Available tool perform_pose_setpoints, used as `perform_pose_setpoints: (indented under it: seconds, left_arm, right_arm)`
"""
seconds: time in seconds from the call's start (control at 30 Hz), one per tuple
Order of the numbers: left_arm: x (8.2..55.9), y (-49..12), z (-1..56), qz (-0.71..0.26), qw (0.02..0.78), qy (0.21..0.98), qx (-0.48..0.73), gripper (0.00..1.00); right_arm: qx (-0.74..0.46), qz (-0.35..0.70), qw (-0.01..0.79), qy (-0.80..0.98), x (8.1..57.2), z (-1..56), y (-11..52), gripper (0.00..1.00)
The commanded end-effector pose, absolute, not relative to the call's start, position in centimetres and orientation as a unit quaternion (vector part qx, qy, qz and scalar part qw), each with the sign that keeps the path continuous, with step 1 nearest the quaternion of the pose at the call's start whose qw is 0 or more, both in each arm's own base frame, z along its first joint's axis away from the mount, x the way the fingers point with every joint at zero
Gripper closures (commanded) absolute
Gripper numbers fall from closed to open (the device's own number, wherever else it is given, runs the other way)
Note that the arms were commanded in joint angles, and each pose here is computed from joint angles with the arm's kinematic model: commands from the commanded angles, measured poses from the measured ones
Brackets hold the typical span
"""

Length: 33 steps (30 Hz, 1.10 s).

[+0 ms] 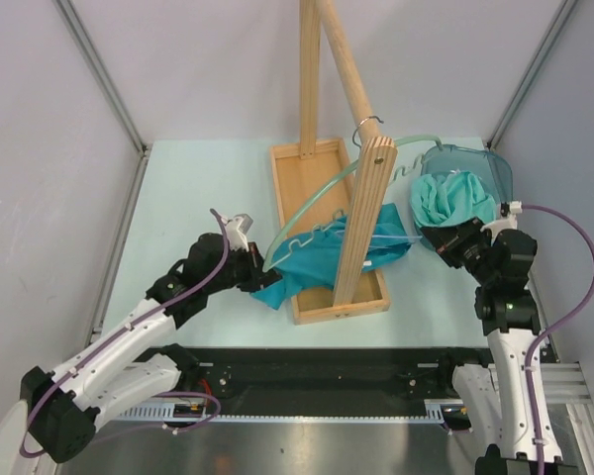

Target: Remove the t-shirt from the hanger

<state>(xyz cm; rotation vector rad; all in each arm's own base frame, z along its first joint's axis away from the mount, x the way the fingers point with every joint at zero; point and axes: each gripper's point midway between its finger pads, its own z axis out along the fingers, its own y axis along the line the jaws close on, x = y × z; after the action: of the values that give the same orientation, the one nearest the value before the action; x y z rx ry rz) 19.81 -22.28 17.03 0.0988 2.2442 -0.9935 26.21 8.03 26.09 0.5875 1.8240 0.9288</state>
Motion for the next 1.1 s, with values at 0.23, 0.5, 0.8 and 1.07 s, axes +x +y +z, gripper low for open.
perform_pose_setpoints:
  seconds: [0.23,0.5,0.8,1.07]
  left_arm:
    - [20.2,-22.2,21.2,-0.397,0.387,0.829,0.071,0.19]
    - [21.2,-20.5,21.0,-0.388,0.384,0.837,0.043,0.15]
    - [22.3,-19.9,20.3,-0.436,0.346,0.831,0.007,0.20]
    - [22.7,-20.3,19.9,-0.452,0.332,0.828,0.010,0.22]
  right_arm:
    - [0.237,0.311,0.497,0.774,28.7,28.5,7.1,1.00]
    - [0.242,0.299,0.517,0.765,32.6,32.8,9.0,1.00]
    - [0.239,0.389,0.475,0.752,31.9,34.4,13.3,1.00]
    - [0.231,0.394,0.442,0.772,28.9,31.5,13.6,1.00]
